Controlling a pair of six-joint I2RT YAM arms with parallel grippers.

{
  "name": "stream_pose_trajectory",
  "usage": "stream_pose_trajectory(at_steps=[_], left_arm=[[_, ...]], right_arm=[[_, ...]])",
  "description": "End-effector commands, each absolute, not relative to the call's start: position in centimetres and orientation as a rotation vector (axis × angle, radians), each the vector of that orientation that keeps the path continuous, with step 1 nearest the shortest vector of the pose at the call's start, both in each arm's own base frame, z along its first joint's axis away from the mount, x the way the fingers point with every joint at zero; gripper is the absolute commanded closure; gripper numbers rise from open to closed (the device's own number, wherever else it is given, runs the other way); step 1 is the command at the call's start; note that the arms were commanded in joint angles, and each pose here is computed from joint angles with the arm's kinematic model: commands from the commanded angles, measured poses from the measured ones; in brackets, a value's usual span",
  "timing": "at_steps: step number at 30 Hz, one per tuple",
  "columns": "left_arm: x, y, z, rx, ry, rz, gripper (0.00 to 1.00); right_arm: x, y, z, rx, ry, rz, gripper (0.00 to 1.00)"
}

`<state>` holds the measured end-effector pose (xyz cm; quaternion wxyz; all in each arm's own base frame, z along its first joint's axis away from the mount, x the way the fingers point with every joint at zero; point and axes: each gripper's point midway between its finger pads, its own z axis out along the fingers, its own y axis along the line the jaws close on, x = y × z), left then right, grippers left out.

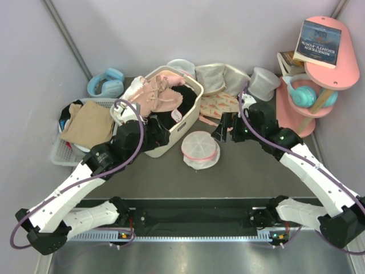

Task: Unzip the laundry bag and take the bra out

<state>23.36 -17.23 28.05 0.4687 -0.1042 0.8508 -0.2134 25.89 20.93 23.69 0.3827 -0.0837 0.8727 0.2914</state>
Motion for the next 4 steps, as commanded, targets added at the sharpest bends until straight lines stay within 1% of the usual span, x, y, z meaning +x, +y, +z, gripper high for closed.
stream_pose_trajectory(at_steps=[1, 4], left_arm=[[23.40, -16.10, 29.00, -0.260, 2.066, -0.476, 0.01], [23.42, -16.06, 29.15, -0.257, 2.064, -0.473, 0.01]], right_arm=[[26.93, 20.74, 25.06, -0.183, 2.135, 0.751, 0.01], [26.98, 20.66, 24.70, -0.185, 2.144, 0.741, 0.01]])
